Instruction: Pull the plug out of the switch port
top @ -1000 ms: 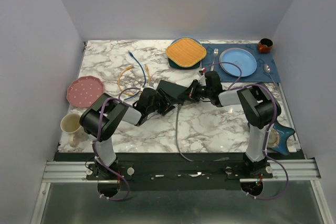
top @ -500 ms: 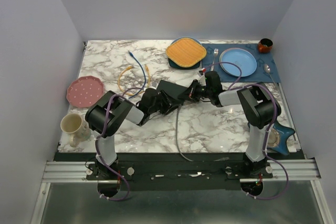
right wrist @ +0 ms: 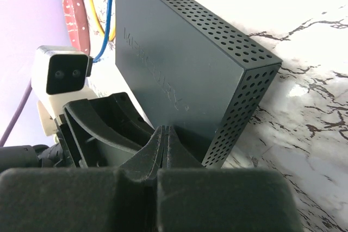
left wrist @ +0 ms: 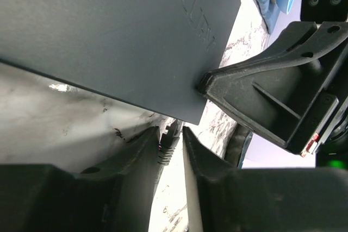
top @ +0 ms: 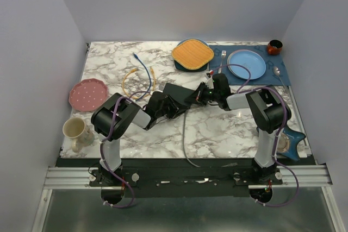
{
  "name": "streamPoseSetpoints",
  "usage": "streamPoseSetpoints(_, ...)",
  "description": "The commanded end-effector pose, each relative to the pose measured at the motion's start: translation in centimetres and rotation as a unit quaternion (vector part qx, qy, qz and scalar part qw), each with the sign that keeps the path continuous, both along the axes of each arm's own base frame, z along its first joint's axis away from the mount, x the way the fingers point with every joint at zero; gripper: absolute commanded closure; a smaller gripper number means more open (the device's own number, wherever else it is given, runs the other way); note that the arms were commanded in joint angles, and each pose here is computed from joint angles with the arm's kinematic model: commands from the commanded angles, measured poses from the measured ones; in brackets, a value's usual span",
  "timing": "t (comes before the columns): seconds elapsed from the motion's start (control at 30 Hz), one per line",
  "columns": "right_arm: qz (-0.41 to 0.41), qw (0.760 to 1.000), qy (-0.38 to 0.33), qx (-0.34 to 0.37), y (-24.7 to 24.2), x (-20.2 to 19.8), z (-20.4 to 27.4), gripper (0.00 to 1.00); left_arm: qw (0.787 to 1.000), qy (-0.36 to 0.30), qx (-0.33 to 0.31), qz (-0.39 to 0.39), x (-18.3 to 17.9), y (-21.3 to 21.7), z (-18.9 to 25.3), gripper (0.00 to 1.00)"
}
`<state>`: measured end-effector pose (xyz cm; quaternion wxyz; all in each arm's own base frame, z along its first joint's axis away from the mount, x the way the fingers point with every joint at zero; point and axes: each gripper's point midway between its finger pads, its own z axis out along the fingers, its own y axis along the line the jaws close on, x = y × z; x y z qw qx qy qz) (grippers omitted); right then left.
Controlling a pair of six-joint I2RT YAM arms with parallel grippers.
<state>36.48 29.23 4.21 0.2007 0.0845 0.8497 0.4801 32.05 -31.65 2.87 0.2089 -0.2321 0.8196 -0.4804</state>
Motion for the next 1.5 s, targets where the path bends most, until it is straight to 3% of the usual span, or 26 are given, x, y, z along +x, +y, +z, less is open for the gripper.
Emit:
streamPoseSetpoints(0.0, -0.017, 0.998, 0.035, -0.052, -1.5, -0.8, -3.3, 0.99, 0.999, 0.036, 0.035, -0.002, -1.2, 0.1, -2.9, 0.69)
streamPoseSetpoints(0.17, -0.018, 0.998, 0.034, -0.05, -1.5, -0.9, -3.2, 0.99, 0.999, 0.037, 0.033, -0.005, -1.2, -0.3, -3.0, 0.71)
streamPoseSetpoints(0.23, -0.018, 0.998, 0.034, -0.05, -1.5, -0.9, -3.3, 0.99, 0.999, 0.038, 0.034, -0.006, -1.3, -0.3, -3.1, 0.64)
streamPoseSetpoints(0.4, -0.017, 0.998, 0.034, -0.05, -1.5, -0.9, -3.3, 0.99, 0.999, 0.037, 0.033, -0.009, -1.3, -0.5, -3.1, 0.63)
streamPoseSetpoints(0.57, -0.017, 0.998, 0.035, -0.051, -1.6, -1.0, -3.3, 0.99, 0.999, 0.037, 0.033, -0.011, -1.2, -0.7, -3.2, 0.74)
streamPoseSetpoints(0.67, -0.018, 0.998, 0.036, -0.051, -1.7, -1.0, -3.4, 0.99, 0.999, 0.037, 0.033, -0.011, -1.2, -0.7, -3.3, 0.89)
streamPoseSetpoints(0.83, -0.017, 0.998, 0.035, -0.05, -1.6, -1.0, -3.3, 0.99, 0.999, 0.035, 0.029, -0.014, -1.2, -0.9, -3.3, 0.99)
streamPoseSetpoints(1.47, -0.018, 0.998, 0.036, -0.052, -1.6, -1.0, -3.3, 0.99, 0.999, 0.038, 0.021, -0.027, -2.6, -0.4, -3.7, 1.0)
